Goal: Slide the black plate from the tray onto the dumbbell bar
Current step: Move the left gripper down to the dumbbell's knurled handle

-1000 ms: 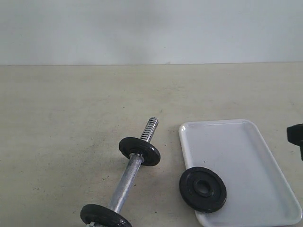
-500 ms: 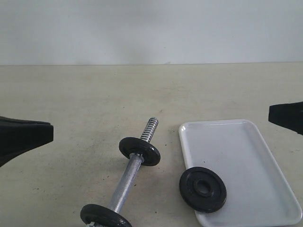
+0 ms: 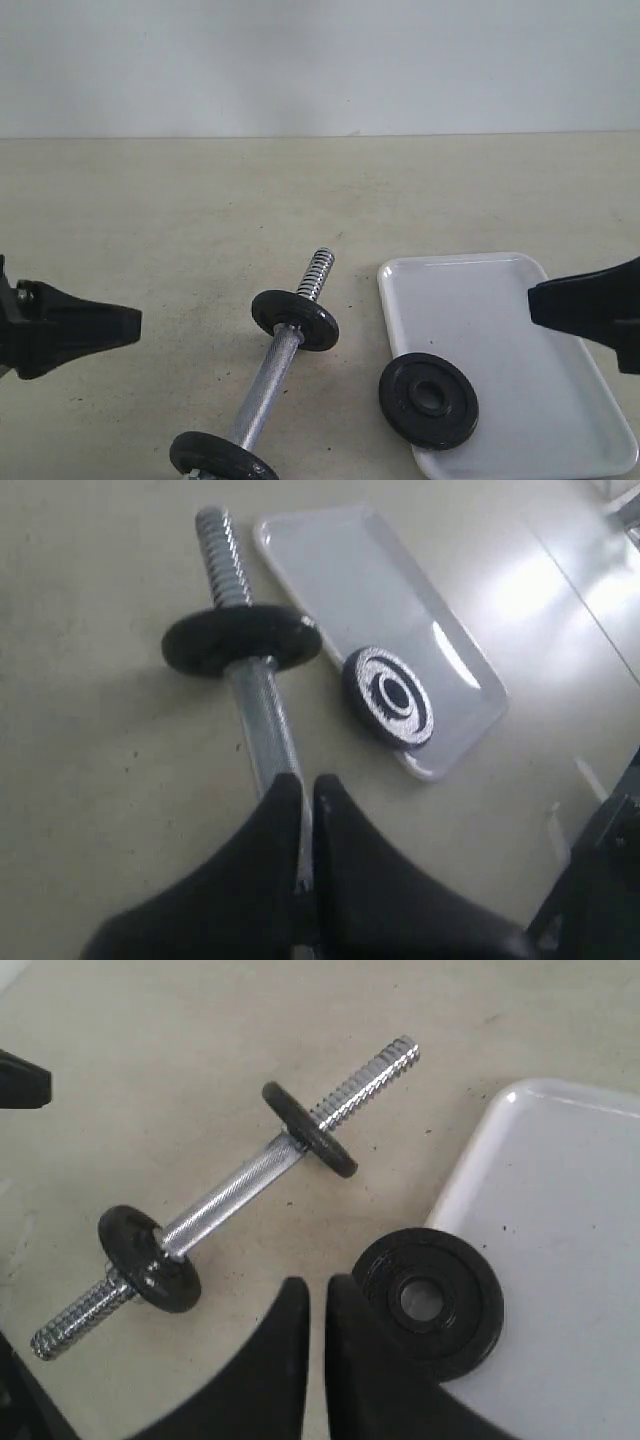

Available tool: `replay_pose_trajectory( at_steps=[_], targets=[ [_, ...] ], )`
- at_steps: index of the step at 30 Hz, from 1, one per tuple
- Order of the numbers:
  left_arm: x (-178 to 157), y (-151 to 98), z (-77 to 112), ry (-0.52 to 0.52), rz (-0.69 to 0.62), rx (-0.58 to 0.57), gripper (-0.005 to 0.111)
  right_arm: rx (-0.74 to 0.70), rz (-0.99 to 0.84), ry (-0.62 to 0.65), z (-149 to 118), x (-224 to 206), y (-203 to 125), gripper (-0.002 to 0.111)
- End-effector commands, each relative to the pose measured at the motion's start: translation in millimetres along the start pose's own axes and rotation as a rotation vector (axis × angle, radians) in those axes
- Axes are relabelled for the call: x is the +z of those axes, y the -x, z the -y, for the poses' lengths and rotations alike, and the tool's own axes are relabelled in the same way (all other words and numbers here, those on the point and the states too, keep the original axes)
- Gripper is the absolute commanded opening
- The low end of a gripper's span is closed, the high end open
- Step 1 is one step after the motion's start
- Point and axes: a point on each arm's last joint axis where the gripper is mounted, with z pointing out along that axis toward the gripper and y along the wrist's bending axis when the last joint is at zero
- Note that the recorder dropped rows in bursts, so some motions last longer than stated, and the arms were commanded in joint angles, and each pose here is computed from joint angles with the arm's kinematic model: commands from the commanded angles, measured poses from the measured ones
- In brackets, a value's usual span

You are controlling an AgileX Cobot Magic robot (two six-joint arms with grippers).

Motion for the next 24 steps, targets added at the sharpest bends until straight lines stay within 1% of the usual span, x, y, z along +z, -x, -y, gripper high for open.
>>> replay_pose_trajectory(
  at_steps=[1,2,3,5,7,9,10,11,14,17,20,24],
  targets=[
    [24.9,-5.1,-8.4,-0.031,-0.137,-0.078,0.004,-0.023,-0.094,0.049,5.6,9.4,-4.0,0.003],
    [36.4,-5.8,-7.7,-0.039,-0.183,-0.078,0.004,-0.016,-0.12,0.063,8.3,13.4,-5.3,0.002],
    [42.1,-4.9,-6.7,-0.038,-0.199,-0.069,0.004,-0.015,-0.133,0.07,9.3,15.2,-5.9,0.002],
    [57.6,0.5,-2.5,-0.001,-0.219,-0.048,0.004,-0.016,-0.164,0.095,10.4,18.2,-7.9,0.0],
    [71.6,10.1,7.0,0.027,-0.213,-0.004,0.004,-0.018,-0.177,0.1,11.4,19.4,-8.9,0.0],
    [83.4,19.6,17.4,0.06,-0.192,0.011,0.004,-0.026,-0.185,0.093,12.1,19.3,-9.6,0.0],
    [91.3,24.0,22.1,0.102,-0.178,0.036,0.004,-0.033,-0.191,0.086,12.8,19.3,-10.1,0.0],
    [94.0,26.6,24.2,0.118,-0.169,0.042,0.004,-0.033,-0.194,0.08,13.3,19.3,-10.5,0.0],
    [105.5,27.3,29.0,0.156,-0.172,0.035,0.004,-0.025,-0.199,0.056,15.4,19.3,-10.9,0.0],
    [118.0,22.5,32.8,0.169,-0.211,0.058,0.004,-0.014,-0.212,0.006,19.9,19.2,-12.0,0.0],
    [129.3,18.3,32.3,0.21,-0.224,0.081,0.004,0.002,-0.219,-0.038,23.7,19.0,-12.6,0.0],
    [141.1,9.4,29.6,0.247,-0.246,0.104,0.004,0.001,-0.22,-0.046,24.4,19.0,-12.7,0.0]
  ],
)
